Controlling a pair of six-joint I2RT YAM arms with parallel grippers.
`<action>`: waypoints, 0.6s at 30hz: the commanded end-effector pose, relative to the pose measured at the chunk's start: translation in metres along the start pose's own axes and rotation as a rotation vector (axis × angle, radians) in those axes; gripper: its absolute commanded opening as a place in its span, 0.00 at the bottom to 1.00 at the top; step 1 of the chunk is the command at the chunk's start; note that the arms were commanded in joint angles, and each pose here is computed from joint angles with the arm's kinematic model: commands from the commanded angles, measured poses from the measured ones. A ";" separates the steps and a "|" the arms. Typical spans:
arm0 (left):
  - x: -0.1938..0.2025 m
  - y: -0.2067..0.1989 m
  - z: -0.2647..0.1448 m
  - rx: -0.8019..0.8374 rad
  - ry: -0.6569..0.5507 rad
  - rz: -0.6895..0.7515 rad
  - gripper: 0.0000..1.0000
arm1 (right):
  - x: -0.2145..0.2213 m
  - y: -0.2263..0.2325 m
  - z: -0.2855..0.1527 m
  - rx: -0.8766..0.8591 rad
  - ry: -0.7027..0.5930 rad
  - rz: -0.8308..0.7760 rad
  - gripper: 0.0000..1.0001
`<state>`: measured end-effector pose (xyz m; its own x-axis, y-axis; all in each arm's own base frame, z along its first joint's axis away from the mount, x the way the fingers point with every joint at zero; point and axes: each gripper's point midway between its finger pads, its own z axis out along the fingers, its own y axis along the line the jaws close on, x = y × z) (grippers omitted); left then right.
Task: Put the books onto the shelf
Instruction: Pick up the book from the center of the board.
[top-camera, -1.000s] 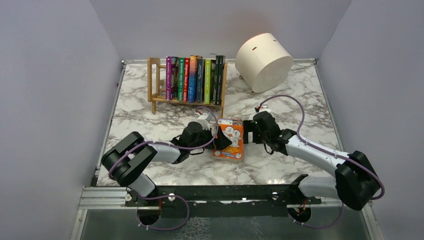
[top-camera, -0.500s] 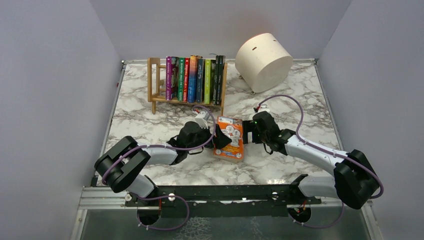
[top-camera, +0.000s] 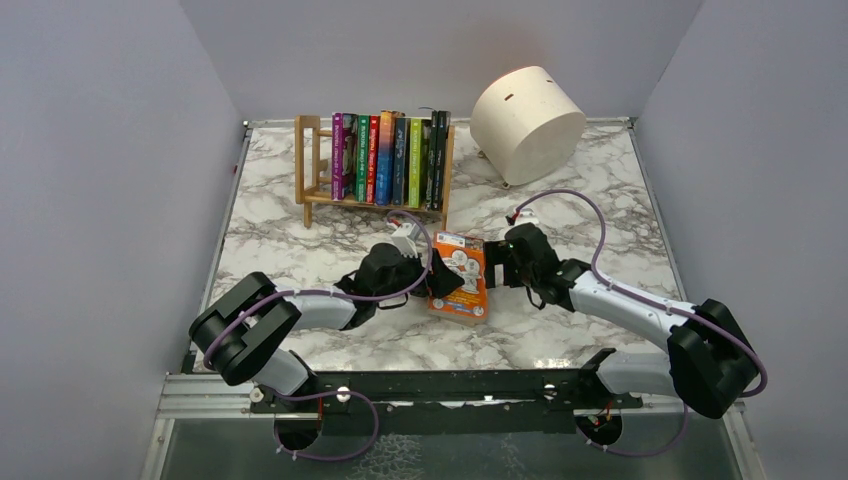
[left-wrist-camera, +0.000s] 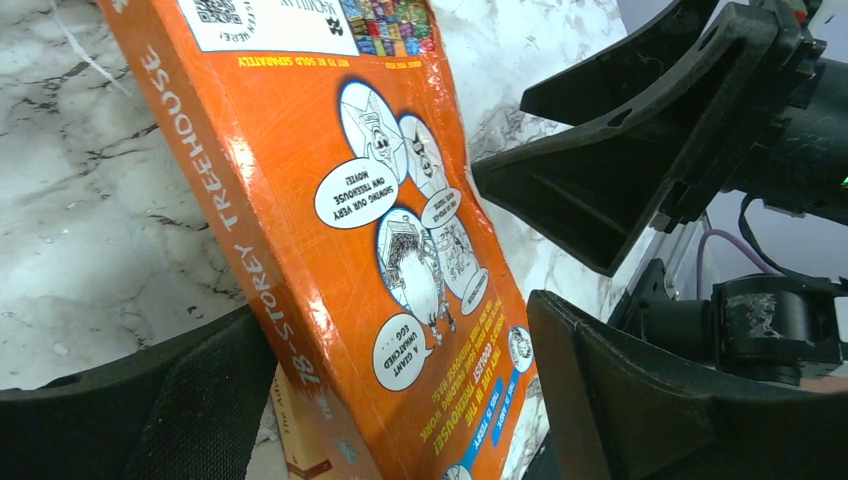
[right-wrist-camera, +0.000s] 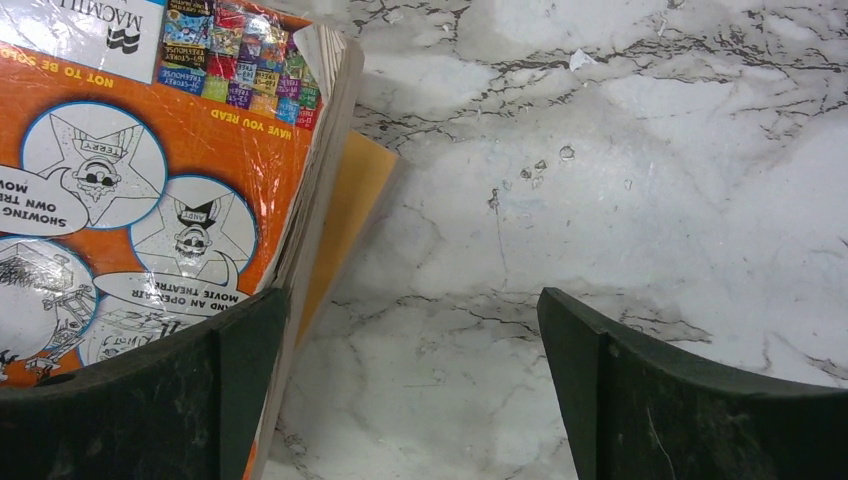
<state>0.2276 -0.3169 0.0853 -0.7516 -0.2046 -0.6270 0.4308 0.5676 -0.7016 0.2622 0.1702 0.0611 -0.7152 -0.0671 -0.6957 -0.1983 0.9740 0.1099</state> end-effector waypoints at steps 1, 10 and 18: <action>-0.019 -0.054 0.003 0.189 -0.037 0.026 0.81 | -0.022 0.035 -0.006 -0.143 -0.090 0.024 0.96; -0.018 -0.053 0.007 0.183 -0.034 0.023 0.75 | -0.025 0.037 -0.012 -0.157 -0.113 0.022 0.96; -0.014 -0.046 0.010 0.161 -0.030 0.023 0.57 | -0.021 0.036 -0.012 -0.152 -0.108 0.021 0.96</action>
<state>0.2216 -0.3364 0.1017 -0.7527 -0.2014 -0.6268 0.4724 0.4979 -0.7273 0.2637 0.1989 0.0850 -0.6549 -0.0356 -0.7549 -0.2781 0.9402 0.1969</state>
